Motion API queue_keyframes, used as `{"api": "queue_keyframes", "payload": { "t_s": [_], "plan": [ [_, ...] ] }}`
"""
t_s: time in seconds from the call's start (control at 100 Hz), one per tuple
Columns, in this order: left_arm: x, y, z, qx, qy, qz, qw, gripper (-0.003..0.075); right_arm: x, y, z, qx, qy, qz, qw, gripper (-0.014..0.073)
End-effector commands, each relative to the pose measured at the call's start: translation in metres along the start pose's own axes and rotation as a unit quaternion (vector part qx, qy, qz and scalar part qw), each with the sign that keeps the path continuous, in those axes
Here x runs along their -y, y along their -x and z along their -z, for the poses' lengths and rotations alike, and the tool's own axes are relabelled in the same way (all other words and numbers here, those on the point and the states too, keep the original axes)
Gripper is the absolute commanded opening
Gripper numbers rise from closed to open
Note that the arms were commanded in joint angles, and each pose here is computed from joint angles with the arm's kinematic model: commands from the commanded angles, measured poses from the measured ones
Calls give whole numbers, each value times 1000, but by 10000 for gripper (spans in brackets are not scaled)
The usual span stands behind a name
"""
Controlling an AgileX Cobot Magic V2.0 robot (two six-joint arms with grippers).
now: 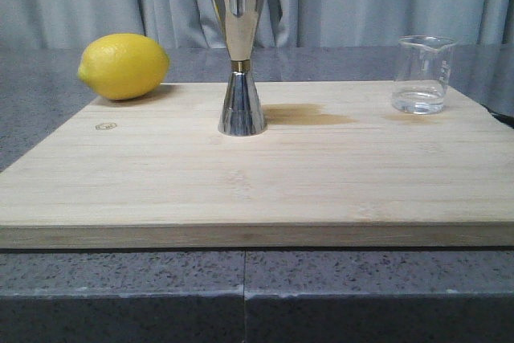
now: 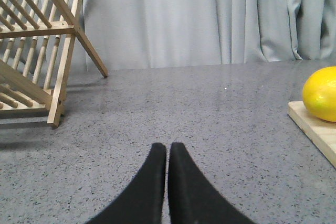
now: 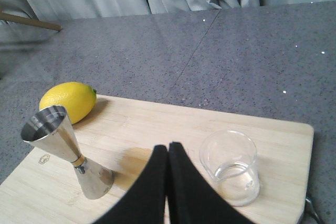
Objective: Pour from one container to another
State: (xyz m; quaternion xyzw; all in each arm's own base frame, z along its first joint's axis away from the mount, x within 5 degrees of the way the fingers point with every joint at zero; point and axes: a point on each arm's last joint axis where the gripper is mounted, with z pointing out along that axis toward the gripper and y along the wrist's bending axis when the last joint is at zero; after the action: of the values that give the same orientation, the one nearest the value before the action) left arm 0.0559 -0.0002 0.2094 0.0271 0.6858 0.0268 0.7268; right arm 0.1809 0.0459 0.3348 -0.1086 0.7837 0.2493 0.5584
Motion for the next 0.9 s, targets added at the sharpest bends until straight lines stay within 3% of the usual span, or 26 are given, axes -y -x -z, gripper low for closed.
{"api": "queue_keyframes", "payload": {
  "t_s": [0.0,0.24,0.32,0.52,0.71,0.82,0.89],
  "plan": [
    [0,-1,1,36,0,10,999,-19,0,10,5,19,-15,19,1000,-72],
    [0,-1,1,36,0,10,999,-19,-2,9,5,21,-14,20,999,-71],
    [0,-1,1,36,0,10,999,-19,-4,9,21,59,-50,40,996,-72],
    [0,-1,1,36,3,10,999,-19,-14,-20,84,187,-148,66,969,-71],
    [0,-1,1,36,3,10,999,-19,-29,-48,119,264,-149,91,949,-71],
    [0,-1,1,36,3,10,999,-19,-28,-65,123,288,-146,73,944,-71],
    [0,-1,1,36,3,10,999,-19,-24,-79,121,299,-154,94,937,-72]
  ]
}}
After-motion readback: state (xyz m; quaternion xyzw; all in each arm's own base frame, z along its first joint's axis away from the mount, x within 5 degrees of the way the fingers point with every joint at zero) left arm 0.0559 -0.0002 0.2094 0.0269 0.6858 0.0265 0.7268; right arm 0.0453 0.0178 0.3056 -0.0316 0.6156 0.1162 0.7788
